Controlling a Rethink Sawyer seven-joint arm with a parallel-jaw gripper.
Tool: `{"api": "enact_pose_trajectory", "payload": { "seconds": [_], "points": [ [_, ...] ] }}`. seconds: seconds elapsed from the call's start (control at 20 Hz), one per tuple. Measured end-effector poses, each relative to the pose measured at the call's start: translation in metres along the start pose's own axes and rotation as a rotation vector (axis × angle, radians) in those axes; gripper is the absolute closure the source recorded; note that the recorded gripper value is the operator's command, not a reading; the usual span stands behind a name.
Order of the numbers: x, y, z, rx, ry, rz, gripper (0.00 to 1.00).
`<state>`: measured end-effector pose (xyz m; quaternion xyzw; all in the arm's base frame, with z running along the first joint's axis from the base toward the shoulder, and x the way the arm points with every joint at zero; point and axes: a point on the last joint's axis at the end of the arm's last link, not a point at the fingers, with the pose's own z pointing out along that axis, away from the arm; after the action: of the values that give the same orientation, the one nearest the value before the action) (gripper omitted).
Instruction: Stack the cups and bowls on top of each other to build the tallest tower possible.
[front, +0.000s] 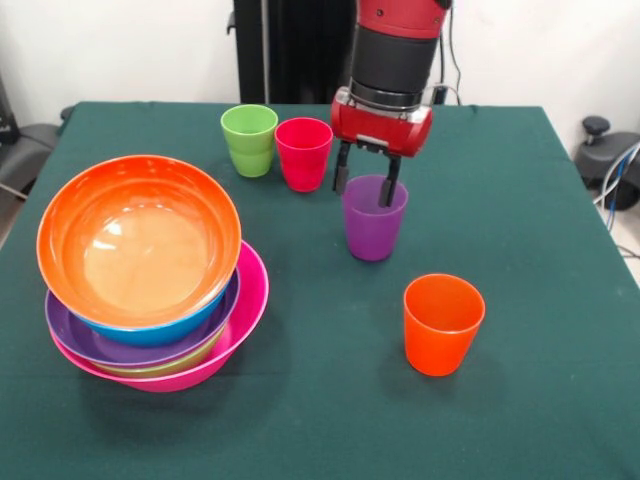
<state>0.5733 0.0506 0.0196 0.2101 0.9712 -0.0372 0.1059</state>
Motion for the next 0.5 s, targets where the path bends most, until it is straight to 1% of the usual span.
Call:
{"api": "enact_pose_trajectory", "payload": {
  "seconds": [0.15,0.35,0.5],
  "points": [
    [-0.004,-0.006,0.003,0.004,-0.021,0.005,0.0],
    [-0.005,-0.012,0.008,0.011,-0.032,0.008,0.0],
    [-0.003,-0.017,0.012,0.018,-0.032,0.01,0.0]
  ]
}}
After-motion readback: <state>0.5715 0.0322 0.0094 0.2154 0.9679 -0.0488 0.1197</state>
